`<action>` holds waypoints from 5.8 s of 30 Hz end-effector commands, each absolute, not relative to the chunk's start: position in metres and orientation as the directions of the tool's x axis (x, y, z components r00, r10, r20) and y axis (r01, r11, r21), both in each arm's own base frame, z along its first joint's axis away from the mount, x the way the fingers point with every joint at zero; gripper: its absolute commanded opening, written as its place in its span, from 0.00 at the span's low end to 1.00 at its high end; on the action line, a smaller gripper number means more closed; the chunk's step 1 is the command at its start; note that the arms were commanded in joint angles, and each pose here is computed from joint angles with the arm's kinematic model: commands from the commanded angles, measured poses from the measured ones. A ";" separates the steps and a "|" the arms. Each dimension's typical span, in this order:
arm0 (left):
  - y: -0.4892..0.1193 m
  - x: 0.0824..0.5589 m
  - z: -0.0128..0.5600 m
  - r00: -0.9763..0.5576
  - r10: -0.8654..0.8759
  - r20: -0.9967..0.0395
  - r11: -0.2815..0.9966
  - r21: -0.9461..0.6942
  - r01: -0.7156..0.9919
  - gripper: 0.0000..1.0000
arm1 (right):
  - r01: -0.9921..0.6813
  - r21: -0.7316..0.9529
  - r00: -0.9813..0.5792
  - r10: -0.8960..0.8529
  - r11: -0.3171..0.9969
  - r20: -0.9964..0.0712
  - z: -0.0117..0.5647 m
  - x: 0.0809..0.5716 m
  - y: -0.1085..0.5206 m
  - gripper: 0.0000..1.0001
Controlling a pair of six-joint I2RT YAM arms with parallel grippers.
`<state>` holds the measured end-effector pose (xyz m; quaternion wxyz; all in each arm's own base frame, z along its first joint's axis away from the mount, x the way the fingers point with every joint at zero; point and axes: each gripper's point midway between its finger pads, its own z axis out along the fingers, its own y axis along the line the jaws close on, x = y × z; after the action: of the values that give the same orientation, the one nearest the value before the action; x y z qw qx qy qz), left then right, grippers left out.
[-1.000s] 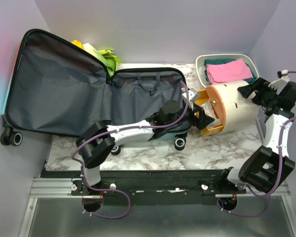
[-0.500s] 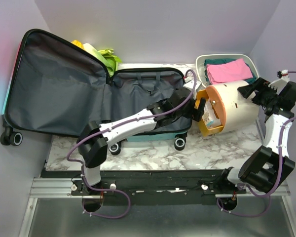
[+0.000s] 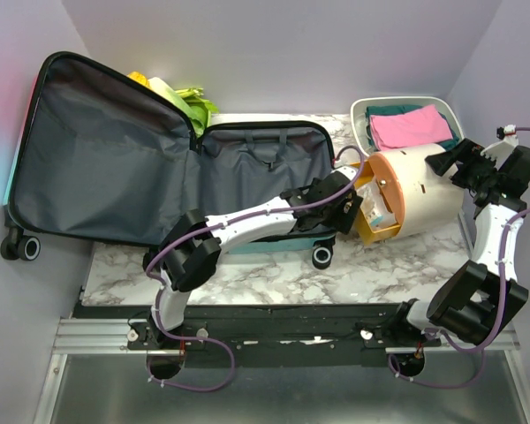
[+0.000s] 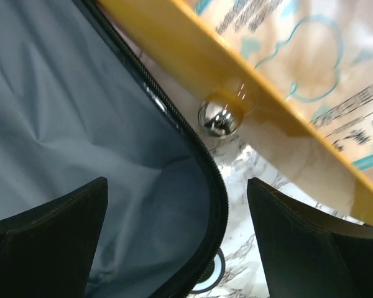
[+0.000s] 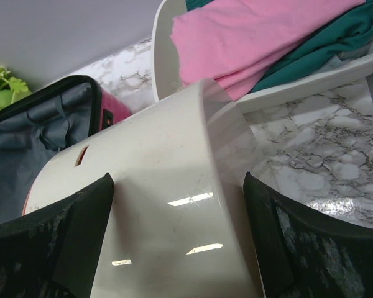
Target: Open, take out, and arrange the luggage
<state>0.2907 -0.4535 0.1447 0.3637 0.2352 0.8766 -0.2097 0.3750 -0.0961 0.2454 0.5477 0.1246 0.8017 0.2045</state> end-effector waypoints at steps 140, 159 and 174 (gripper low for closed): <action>-0.504 0.301 0.187 -0.372 0.556 -0.743 0.700 0.176 0.693 0.83 | 0.088 0.466 -0.480 0.448 0.880 -0.754 0.211 0.380 -0.117 0.92; -0.484 0.299 0.272 -0.284 0.462 -0.840 0.720 0.168 0.674 0.78 | 0.083 0.470 -0.488 0.447 0.879 -0.750 0.208 0.378 -0.115 0.92; -0.466 0.272 0.289 -0.334 0.160 -0.929 0.690 -0.137 0.711 0.95 | 0.061 0.512 -0.502 0.470 0.857 -0.726 0.201 0.377 -0.106 0.92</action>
<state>0.2822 -0.4524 0.2509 0.4749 0.3046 0.8072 -0.1738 0.3872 -0.1164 0.2443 0.5302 0.1387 0.8145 0.1903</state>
